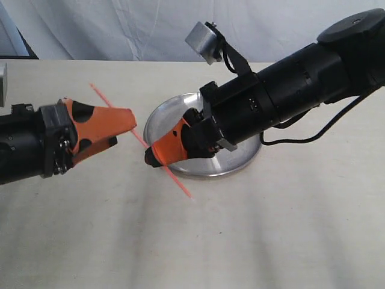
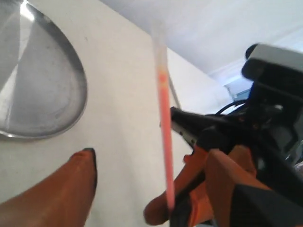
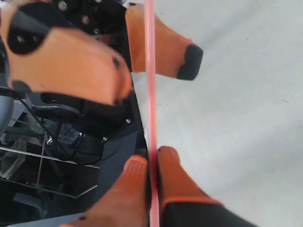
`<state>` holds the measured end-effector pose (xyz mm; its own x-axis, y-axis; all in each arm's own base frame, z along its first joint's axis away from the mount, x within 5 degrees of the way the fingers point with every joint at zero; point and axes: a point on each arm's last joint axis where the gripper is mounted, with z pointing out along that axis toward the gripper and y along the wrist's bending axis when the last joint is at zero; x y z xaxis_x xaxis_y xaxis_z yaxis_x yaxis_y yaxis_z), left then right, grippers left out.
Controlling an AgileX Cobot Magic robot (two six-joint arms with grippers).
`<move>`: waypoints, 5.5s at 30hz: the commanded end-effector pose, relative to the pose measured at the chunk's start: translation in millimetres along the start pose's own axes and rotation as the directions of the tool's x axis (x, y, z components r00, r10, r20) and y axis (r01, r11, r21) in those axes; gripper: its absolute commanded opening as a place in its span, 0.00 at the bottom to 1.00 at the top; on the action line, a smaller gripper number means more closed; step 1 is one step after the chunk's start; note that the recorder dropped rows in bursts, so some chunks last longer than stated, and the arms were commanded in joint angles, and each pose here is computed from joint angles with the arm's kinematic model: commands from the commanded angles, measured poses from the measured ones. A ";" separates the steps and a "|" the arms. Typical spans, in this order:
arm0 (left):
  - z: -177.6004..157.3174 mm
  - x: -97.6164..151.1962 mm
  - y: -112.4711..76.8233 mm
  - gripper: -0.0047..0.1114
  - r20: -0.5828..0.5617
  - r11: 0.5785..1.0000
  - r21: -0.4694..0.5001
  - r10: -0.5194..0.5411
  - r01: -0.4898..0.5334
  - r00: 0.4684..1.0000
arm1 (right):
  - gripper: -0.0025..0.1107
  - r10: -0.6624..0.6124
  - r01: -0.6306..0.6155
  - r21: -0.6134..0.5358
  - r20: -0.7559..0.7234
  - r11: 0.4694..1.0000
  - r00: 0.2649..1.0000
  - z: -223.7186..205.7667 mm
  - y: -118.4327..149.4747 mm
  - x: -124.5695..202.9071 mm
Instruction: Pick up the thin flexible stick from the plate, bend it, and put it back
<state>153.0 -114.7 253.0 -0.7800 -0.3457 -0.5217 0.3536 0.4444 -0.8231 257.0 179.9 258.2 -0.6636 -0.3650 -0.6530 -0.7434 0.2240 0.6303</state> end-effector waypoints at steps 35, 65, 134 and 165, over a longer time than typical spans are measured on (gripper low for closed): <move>6.1 -10.8 -10.4 0.04 0.091 0.985 0.141 0.084 -0.097 0.992 | 0.04 -0.012 0.014 -0.091 0.020 0.996 1.000 12.0 25.0 -4.0; 7.2 -3.7 -3.9 0.04 0.016 0.977 0.075 0.200 -0.200 0.980 | 0.03 -0.036 0.035 -0.003 -0.049 0.999 0.998 59.9 20.9 5.8; 7.5 -6.7 8.5 0.04 0.015 0.953 -0.064 0.296 -0.295 0.955 | 0.03 -0.085 0.138 -0.215 0.239 0.967 0.967 36.6 68.6 -23.5; 0.5 -18.8 -28.7 0.04 0.167 0.935 0.352 -0.027 -0.034 0.986 | 0.03 -0.118 0.126 0.066 -0.113 0.990 0.987 73.1 -5.8 16.7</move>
<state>158.7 -123.0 261.9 -0.7054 -0.3773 -0.6001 0.5140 0.3107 -0.7995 241.4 241.9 234.2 -0.5777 -0.4269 -0.6957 -0.8107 0.2011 0.5498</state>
